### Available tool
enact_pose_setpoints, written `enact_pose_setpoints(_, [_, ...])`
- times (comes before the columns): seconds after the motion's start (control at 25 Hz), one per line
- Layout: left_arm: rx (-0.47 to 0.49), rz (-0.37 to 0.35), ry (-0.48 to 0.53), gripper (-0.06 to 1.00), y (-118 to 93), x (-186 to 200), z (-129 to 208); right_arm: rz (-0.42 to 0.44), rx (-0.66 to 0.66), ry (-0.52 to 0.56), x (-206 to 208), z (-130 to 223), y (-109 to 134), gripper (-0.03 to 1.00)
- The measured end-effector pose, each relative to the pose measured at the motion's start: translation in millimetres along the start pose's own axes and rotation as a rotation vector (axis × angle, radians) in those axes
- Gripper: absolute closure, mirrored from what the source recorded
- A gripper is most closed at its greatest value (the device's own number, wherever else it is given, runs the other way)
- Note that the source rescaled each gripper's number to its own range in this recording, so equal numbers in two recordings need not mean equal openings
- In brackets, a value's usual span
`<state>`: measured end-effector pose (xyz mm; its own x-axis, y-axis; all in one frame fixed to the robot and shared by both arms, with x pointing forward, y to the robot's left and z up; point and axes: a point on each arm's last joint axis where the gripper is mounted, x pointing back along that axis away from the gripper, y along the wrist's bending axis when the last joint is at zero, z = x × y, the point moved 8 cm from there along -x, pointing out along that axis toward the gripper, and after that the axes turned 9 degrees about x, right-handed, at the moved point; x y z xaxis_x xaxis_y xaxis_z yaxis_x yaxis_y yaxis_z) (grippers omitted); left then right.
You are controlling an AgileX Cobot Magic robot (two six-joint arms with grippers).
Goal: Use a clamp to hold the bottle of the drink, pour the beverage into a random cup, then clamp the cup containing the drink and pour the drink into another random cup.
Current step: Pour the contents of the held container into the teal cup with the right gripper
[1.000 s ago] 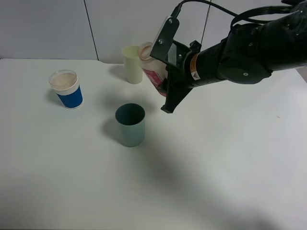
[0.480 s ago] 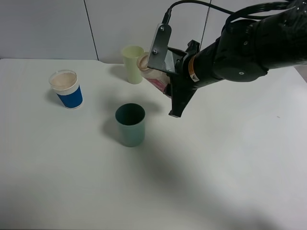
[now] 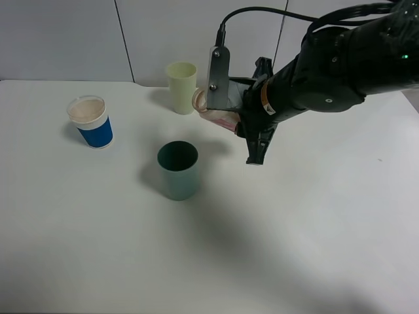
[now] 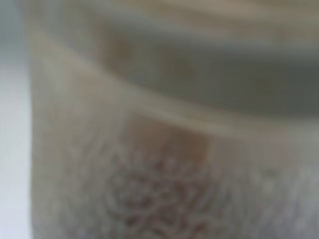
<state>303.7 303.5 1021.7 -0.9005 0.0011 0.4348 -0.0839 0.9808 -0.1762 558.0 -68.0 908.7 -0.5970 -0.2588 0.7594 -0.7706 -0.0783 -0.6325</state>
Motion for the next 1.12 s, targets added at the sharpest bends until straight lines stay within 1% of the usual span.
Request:
enact_pose_setpoints(0.16, [0.000,0.000,0.000,-0.05,0.0,0.0,0.0,-0.003,0.048,-0.005,0.6,-3.7,1.9,0.95])
enact_pose_setpoints(0.88, [0.000,0.000,0.000,-0.05,0.0,0.0,0.0,-0.032,0.206,0.043,1.8,1.2,7.8,0.95])
enact_pose_setpoints(1.12, [0.000,0.000,0.000,-0.05,0.0,0.0,0.0,-0.033,0.222,0.050,0.9,2.4,8.0,0.95])
